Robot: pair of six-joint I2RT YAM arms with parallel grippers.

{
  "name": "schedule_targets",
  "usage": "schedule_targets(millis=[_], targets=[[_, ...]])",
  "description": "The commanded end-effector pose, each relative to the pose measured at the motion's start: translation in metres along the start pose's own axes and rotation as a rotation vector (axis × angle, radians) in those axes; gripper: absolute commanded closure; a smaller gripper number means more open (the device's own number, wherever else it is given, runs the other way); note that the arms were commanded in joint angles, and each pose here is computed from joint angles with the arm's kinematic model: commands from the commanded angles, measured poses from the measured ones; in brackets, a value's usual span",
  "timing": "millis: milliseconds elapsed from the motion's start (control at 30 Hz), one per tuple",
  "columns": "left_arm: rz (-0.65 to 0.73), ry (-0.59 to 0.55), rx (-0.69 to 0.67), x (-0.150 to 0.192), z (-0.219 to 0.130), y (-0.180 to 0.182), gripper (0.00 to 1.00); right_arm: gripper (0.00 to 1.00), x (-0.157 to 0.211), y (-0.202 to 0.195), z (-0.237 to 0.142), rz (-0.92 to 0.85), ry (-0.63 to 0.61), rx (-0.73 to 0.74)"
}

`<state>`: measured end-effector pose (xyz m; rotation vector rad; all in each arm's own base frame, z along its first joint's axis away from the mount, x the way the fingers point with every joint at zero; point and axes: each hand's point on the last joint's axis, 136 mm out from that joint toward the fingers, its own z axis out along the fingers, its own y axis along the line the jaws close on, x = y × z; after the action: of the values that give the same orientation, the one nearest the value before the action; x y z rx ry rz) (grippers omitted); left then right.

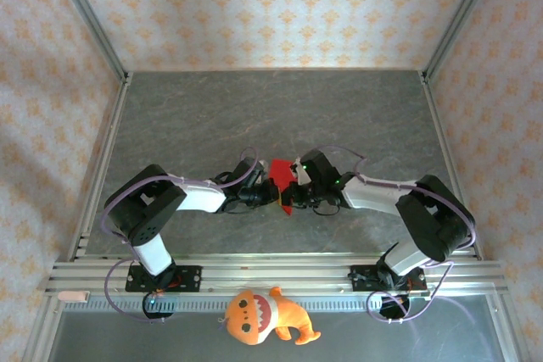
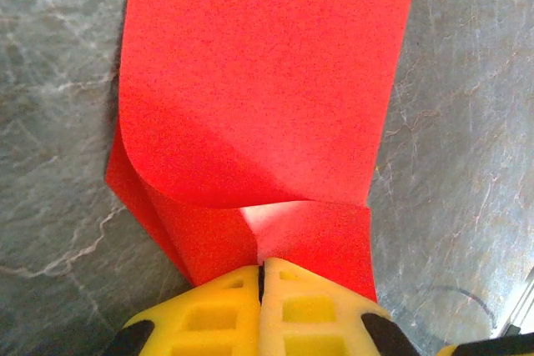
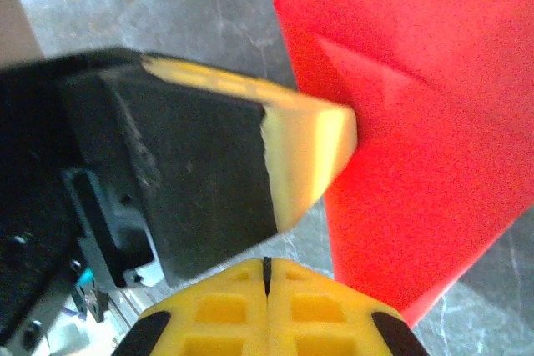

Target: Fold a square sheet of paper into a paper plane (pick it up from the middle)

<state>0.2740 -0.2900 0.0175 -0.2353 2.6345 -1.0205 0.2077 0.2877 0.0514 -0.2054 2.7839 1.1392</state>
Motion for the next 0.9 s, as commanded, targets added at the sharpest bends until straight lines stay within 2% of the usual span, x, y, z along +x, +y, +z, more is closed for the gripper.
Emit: schedule_targets(millis=[0,367,567,867], targets=[[-0.017,0.03,-0.121,0.015,0.004,0.035,1.0,1.0,0.013,-0.005,-0.005,-0.005,0.036,0.036],[-0.015,0.025,-0.113,0.014,0.003,0.033,1.0,1.0,0.0,0.008,-0.002,0.026,-0.012,-0.007],[-0.01,0.025,-0.112,0.014,0.003,0.032,1.0,1.0,-0.007,-0.003,0.01,0.046,-0.019,0.043],[-0.008,0.027,-0.119,0.014,0.002,0.033,1.0,1.0,0.019,-0.03,0.012,0.073,0.032,0.097]])
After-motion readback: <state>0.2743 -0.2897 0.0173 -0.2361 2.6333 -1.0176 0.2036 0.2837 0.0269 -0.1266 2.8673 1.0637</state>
